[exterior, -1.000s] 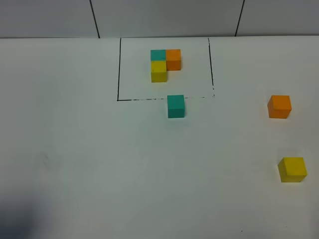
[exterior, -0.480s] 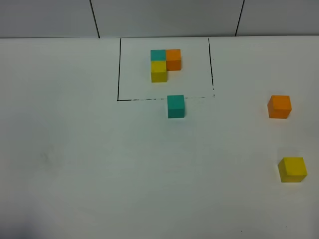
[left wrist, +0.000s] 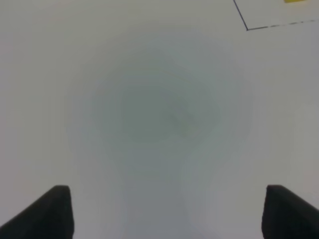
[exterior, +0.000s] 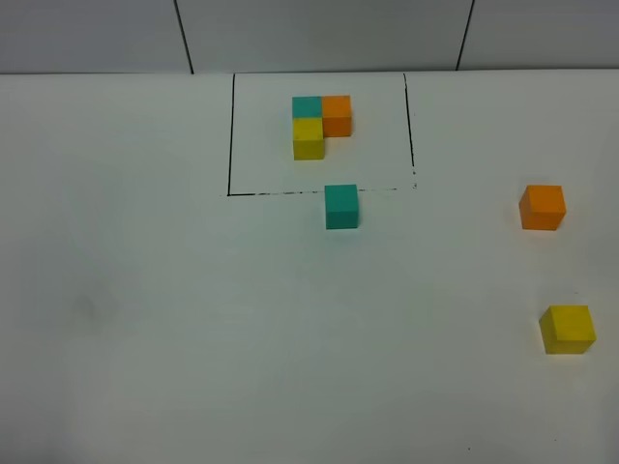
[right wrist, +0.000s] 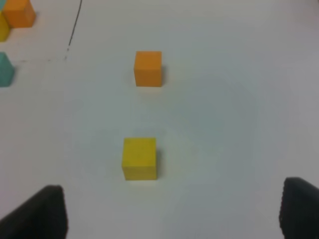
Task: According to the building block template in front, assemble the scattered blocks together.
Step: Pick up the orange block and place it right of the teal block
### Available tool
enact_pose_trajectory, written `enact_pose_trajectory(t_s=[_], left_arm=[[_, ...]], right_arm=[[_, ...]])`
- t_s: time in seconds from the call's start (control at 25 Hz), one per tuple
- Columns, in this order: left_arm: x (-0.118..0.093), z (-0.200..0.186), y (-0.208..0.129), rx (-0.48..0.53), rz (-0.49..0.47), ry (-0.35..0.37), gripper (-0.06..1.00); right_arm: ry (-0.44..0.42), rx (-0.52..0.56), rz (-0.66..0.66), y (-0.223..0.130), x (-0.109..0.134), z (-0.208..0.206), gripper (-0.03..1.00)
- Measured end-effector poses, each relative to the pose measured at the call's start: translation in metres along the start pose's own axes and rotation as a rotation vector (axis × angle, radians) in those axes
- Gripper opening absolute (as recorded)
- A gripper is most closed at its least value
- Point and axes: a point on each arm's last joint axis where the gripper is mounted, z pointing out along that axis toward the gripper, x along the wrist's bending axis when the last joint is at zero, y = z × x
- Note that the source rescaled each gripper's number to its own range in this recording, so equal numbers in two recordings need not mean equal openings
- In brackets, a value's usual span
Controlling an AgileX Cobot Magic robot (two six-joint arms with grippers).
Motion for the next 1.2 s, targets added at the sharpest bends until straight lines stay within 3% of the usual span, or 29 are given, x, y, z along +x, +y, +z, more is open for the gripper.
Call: enact_pose_trajectory(t_s=[1.2], left_arm=[[0.0001, -0.0008, -0.0006, -0.006, -0.018, 0.003, 0.83]], right_arm=[[0.000, 0.000, 0.000, 0.0000, 0.0000, 0.0000, 0.73]])
